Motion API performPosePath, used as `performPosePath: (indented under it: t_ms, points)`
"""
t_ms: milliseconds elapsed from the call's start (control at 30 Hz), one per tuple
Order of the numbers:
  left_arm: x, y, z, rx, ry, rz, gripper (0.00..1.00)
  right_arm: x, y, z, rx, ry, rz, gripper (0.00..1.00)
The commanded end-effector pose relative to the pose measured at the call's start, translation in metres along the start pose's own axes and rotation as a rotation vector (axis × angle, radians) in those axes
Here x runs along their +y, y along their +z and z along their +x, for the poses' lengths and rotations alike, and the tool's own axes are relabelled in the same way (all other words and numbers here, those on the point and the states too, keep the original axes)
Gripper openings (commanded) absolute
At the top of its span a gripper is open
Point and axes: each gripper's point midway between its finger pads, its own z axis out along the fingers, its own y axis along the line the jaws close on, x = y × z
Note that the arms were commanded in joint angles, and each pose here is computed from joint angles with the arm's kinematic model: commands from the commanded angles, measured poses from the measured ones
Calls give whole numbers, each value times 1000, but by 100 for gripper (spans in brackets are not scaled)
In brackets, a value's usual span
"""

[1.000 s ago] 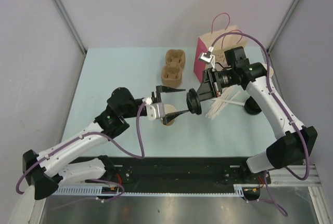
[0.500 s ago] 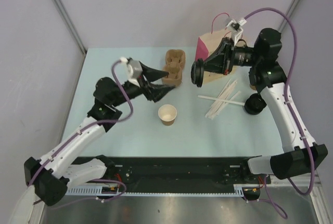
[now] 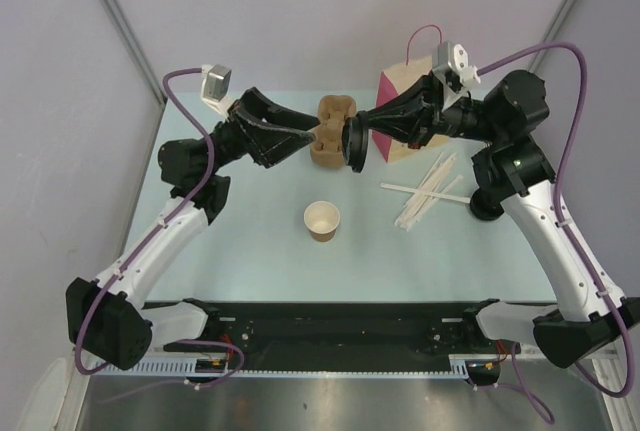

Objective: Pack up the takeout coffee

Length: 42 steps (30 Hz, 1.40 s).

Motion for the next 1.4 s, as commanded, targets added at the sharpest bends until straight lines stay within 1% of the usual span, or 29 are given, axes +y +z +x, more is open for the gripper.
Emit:
performPosePath:
  t_ms: [0,100,267,533,567,833,1033,1200,1267,1333,1367]
  points:
    - [-51,-1,-11,12,37,162,63,-8,12,-13,-43,-97,16,0]
    - [-53,-1,-10,27,44,165,59,-3,21,-12,-48,-98,-2,0]
    - [-48,1,-10,28,26,160,57,7,34,-13,-59,-107,-28,0]
    - [-47,-1,-5,41,-19,183,52,7,40,-13,-61,-118,7,0]
    - [-46,-2,-3,43,-27,185,50,6,40,-15,-63,-124,14,0]
    - [-40,-1,-2,42,-74,192,43,6,43,-20,-73,-137,26,0]
    - [-39,0,-5,25,-79,193,34,7,44,-21,-79,-142,20,0]
    - [-41,-1,-5,15,-76,201,25,9,43,-19,-79,-142,17,0]
    - [-41,-1,-5,13,-75,202,16,8,42,-19,-79,-146,20,0]
    - [-40,-1,-6,7,-76,202,9,9,42,-19,-80,-147,22,0]
    - [-39,-1,-6,6,-78,200,1,7,42,-18,-78,-147,27,0]
